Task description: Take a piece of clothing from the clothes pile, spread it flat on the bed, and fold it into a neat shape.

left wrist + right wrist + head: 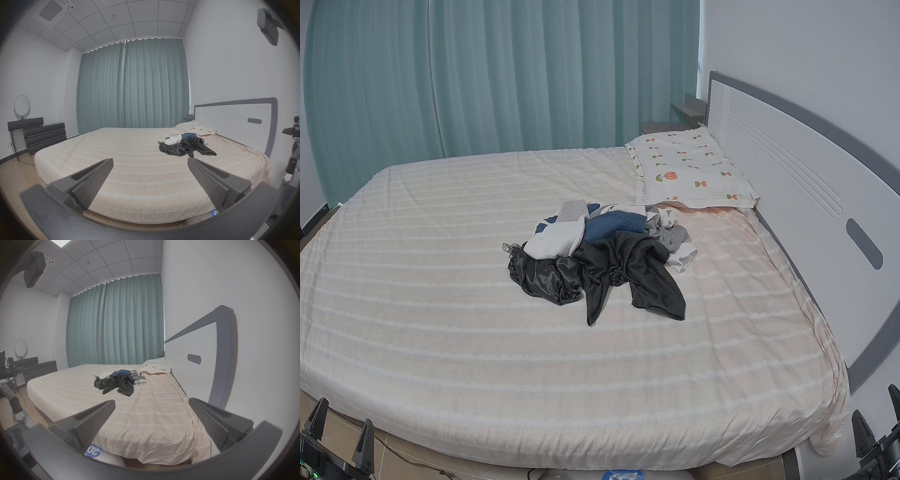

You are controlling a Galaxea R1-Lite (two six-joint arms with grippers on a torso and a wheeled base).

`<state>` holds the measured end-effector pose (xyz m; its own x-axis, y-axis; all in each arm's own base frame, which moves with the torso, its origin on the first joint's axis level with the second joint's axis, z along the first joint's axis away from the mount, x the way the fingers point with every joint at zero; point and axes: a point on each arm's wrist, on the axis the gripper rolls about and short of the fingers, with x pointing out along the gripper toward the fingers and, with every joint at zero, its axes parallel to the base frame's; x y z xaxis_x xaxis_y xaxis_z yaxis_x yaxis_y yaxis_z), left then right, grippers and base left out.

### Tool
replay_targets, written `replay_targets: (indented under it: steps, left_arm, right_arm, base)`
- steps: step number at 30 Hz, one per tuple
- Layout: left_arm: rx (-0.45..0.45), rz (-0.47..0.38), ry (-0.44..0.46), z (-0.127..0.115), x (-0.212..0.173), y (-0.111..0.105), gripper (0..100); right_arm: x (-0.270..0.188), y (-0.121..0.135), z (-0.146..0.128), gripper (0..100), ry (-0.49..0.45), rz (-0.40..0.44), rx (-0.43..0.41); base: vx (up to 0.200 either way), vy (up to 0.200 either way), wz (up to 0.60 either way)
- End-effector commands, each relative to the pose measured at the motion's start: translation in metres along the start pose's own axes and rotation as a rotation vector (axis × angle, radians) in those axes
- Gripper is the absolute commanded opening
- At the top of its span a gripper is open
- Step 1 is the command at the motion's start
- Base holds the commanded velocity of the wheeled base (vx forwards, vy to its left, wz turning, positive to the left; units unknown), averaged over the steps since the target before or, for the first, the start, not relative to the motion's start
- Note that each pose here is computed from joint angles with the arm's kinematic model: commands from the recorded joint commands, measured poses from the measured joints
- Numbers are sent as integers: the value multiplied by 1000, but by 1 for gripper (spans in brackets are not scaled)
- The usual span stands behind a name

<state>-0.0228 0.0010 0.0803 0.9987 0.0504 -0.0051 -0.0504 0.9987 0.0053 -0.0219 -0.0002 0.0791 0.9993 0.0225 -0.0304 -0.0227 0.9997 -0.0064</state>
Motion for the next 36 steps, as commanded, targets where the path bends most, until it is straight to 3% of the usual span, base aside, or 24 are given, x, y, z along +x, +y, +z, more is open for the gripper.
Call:
replay_targets:
  steps: [1,5,7,8,9,15,23,34,36]
  left_arm:
    - [0,0,6,-5,0,0,100]
    - [0,0,7,-5,0,0,100]
    - [0,0,6,-5,0,0,100]
    - [0,0,6,-5,0,0,100]
    - [0,0,6,-5,0,0,100]
    - [1,0,6,-5,0,0,100]
    - [0,-1,6,-5,0,0,100]
    - [0,-1,6,-5,0,0,100]
    - [0,-3,6,-5,0,0,100]
  right_arm:
    - [2,0,-2,100,22,4,0]
    - [-1,0,6,100,-21,11,2]
    - [-6,-1,57,100,-104,37,42]
    - [-3,-1,82,100,-96,48,78]
    - [5,0,84,100,-33,56,94]
    - [55,4,81,100,257,157,57]
    - [173,25,79,100,474,244,83]
    - [316,84,38,100,574,158,211]
    - [323,87,35,100,577,154,218]
  base:
    - [0,0,0]
    - [0,0,0]
    - [0,0,0]
    - [0,0,0]
    - [0,0,0]
    - [0,0,0]
    - [0,0,0]
    - [0,0,0]
    - [0,0,0]
